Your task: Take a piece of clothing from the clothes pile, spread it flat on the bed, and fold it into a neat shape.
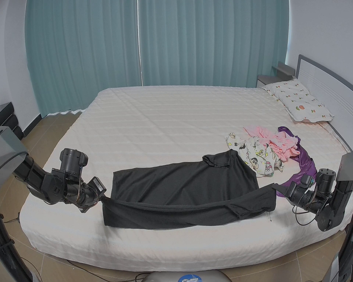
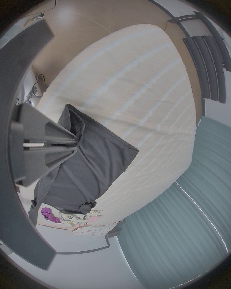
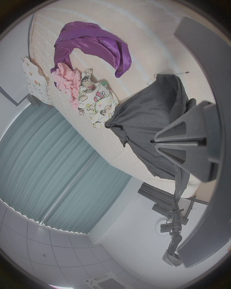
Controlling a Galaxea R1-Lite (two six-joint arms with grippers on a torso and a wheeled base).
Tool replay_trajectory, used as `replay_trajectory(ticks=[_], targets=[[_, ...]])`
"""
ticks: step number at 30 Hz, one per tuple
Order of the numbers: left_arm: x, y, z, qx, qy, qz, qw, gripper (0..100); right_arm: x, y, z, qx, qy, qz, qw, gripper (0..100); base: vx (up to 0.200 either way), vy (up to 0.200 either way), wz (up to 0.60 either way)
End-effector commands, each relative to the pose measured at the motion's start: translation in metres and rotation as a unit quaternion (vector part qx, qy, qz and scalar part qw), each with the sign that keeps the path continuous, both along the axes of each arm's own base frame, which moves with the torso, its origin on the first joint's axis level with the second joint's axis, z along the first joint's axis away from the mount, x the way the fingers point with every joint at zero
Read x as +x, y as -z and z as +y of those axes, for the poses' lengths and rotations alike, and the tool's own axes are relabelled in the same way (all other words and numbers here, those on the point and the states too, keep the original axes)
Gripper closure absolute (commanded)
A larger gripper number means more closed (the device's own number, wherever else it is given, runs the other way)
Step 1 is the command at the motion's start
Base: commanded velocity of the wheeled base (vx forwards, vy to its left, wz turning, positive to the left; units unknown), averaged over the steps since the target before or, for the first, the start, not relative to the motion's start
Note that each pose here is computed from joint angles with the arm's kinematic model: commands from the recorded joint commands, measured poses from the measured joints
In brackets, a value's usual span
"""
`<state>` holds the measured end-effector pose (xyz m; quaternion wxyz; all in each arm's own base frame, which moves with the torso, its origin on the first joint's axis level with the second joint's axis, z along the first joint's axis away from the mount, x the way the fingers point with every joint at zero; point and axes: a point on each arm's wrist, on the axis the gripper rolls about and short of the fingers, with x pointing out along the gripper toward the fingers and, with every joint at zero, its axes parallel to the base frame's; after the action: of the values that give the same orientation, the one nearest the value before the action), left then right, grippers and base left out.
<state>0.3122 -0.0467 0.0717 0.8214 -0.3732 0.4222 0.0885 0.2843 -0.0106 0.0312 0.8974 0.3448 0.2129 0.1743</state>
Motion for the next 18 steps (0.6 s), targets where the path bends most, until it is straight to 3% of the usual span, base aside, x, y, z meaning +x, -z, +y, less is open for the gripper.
replay_trajectory(ticks=[1,18], targets=[[-0.0120,-0.0025,0.0001,-0.004,0.005,0.004,1.0000,100,-0.0071,-0.0049,-0.0049,0.003,0.001,-0.006,1.0000,100,0.000,0.000,0.00],[-0.0211,0.0044,0.0017,-0.004,0.010,0.024,0.9997,100,-0.0135,-0.0007,-0.0071,0.003,-0.007,0.004,1.0000,100,0.000,0.000,0.00]])
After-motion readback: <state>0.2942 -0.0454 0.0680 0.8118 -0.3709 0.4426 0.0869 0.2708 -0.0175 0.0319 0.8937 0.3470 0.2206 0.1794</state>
